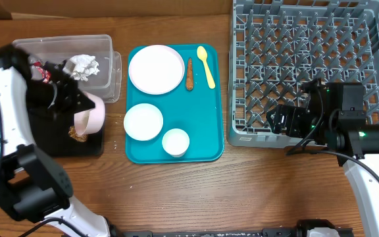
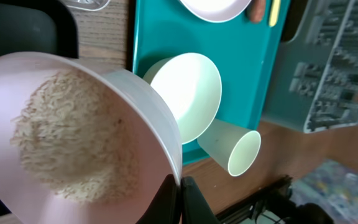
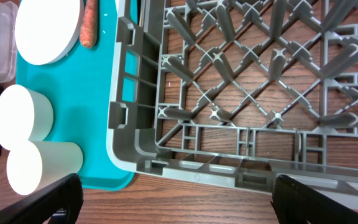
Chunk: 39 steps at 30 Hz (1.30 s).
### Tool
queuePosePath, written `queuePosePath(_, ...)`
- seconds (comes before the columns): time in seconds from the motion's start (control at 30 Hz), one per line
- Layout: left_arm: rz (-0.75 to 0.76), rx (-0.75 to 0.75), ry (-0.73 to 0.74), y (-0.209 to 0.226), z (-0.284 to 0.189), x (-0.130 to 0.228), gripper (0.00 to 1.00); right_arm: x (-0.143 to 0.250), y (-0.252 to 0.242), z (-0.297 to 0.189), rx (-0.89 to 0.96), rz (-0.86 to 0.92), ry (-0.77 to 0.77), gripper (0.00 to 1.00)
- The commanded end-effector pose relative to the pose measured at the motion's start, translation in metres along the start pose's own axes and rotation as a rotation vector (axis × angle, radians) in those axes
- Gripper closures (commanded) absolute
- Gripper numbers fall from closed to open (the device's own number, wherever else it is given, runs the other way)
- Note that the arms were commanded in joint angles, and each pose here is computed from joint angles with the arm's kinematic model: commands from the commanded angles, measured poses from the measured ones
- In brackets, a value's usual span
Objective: Sort waste into correct bins and load items into the dishwasher
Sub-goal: 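Move the pink rice bowl left and tip rice onto the black tray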
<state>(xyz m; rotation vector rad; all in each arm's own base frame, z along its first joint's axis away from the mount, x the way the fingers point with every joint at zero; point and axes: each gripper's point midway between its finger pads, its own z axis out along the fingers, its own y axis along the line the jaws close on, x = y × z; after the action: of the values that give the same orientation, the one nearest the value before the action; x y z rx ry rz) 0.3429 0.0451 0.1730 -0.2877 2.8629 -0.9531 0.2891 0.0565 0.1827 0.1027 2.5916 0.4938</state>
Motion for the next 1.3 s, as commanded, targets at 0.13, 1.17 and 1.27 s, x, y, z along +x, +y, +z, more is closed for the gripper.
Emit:
queuePosePath(0.13, 0.100, 0.224, -0.141, 0.003, -0.017, 0.003, 0.96, -0.005, 0.003, -0.003, -0.009, -0.011, -0.015, 0.00)
queuePosePath(1.17, -0.031, 0.446, -0.598, 0.071, -0.095, -0.007, 0.96, -0.003, 0.003, -0.003, -0.008, -0.008, -0.006, 0.00)
queuePosePath(1.27, -0.038, 0.454, -0.632, 0.076, -0.102, -0.007, 0.96, -0.002, 0.003, -0.003, -0.008, -0.007, -0.004, 0.00)
